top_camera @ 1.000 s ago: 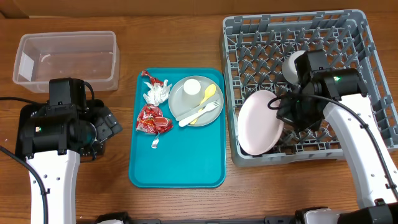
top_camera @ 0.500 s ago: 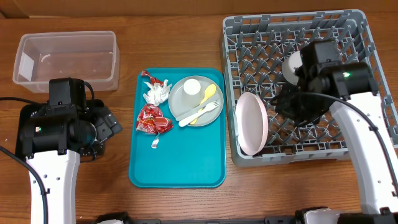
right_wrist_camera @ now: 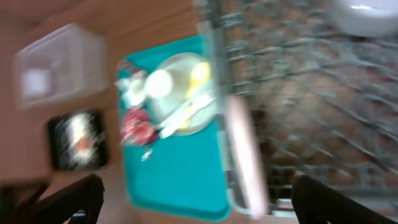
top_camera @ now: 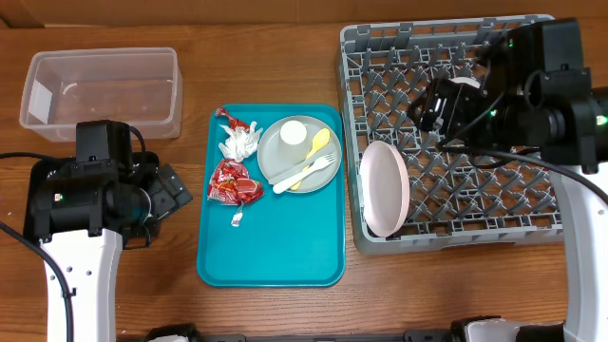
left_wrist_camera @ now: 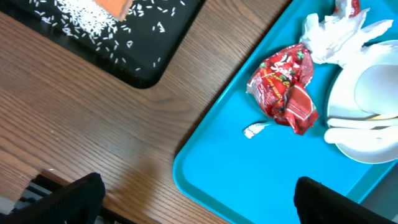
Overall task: Sort waste into correct bins and load items into the dishwasher rack
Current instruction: 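Open the right gripper and raise it away from the rack, then grasp the red strawberry snack wrapper with the left gripper, then carry the red wrapper to the clear bin and release it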
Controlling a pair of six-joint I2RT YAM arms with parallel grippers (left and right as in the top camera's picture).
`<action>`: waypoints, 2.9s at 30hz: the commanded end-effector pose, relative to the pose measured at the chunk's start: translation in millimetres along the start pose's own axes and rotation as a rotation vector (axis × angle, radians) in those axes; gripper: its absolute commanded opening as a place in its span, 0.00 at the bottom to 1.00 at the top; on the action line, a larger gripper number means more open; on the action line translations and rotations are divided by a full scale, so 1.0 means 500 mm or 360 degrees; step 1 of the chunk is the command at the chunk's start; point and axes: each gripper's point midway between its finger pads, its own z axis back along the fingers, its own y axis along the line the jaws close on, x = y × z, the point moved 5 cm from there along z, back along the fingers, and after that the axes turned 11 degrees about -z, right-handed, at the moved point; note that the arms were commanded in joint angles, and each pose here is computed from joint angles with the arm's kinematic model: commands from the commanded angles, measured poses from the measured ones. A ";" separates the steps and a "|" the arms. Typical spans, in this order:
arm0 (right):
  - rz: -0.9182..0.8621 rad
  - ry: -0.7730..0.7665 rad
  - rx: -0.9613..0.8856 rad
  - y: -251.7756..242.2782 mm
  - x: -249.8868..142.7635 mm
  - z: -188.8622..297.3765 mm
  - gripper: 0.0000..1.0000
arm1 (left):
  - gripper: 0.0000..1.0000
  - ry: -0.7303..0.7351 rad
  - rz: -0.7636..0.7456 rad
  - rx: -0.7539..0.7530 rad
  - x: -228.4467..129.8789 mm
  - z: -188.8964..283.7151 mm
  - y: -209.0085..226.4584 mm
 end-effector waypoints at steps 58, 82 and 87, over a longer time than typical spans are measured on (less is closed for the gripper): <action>0.0047 -0.0374 0.0173 -0.015 0.168 -0.005 1.00 | 0.74 0.0499 -0.1149 0.0077 -0.046 -0.322 -0.259; 0.0048 -0.0375 0.0174 -0.015 0.168 -0.004 1.00 | 0.04 0.0563 -0.1232 0.0090 -0.050 -0.367 -0.265; 0.0047 -0.0374 0.0173 -0.015 0.168 -0.005 1.00 | 0.04 0.0608 -0.1147 0.0128 -0.043 -0.311 -0.258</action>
